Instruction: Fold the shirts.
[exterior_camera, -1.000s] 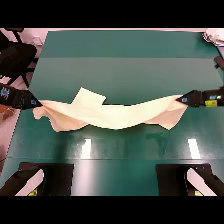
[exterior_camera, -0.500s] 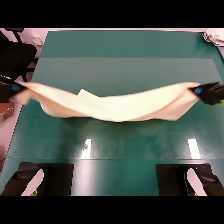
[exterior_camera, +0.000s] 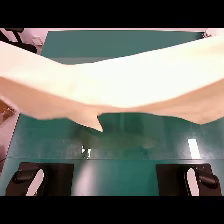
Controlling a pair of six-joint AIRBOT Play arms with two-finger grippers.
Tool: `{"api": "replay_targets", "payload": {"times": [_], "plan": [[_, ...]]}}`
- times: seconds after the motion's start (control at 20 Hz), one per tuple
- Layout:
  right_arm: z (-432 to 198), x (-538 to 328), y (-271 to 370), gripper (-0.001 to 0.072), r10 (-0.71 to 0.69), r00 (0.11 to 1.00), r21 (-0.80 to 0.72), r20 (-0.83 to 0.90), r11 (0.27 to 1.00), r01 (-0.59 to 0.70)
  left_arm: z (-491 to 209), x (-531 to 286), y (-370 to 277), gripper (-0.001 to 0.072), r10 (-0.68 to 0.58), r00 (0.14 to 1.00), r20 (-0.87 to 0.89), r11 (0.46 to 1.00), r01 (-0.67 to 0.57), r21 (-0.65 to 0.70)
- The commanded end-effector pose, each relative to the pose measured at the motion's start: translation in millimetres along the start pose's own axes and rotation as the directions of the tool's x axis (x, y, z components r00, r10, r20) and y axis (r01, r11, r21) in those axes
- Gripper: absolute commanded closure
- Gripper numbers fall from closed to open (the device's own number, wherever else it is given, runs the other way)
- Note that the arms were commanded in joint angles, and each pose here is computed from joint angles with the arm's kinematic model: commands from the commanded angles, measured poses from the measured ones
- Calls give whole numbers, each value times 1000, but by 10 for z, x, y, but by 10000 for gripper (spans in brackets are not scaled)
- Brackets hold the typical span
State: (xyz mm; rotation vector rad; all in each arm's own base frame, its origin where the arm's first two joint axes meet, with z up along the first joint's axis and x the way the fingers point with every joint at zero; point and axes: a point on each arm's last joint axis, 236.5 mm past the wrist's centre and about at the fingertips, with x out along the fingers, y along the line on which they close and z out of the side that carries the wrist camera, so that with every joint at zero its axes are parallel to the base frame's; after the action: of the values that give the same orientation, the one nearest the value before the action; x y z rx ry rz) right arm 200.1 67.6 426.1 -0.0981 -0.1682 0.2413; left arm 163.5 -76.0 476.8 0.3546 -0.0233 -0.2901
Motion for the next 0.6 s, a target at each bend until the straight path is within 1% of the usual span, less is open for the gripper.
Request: {"api": "replay_targets", "payload": {"times": [0.0, 0.15, 0.25, 0.35, 0.4, 0.55], "plan": [[-165, -28, 4, 688, -7, 1000, 9, -11, 1000, 7, -52, 92, -36, 685, -27, 1000, -4, 1000, 27, 0], [-1012, 237, -33, 688, 69, 972, 125, -224, 991, -42, -779, 583, -108, 684, -128, 972, -195, 989, 110, -100], [-1564, 376, -83, 688, 112, 932, 210, -344, 977, -40, -1337, 910, -252, 684, -228, 927, -299, 964, 171, -203], [-2072, 494, -165, 688, 138, 889, 287, -436, 958, -8, -1839, 1223, -455, 685, -341, 874, -347, 922, 238, -306], [-2337, 542, -199, 688, 154, 862, 325, -482, 946, 13, -2081, 1374, -525, 684, -376, 854, -359, 903, 251, -350], [-3081, 651, -304, 688, 195, 777, 410, -599, 908, 88, -2649, 1752, -632, 684, -421, 830, -365, 868, 253, -427]]}}
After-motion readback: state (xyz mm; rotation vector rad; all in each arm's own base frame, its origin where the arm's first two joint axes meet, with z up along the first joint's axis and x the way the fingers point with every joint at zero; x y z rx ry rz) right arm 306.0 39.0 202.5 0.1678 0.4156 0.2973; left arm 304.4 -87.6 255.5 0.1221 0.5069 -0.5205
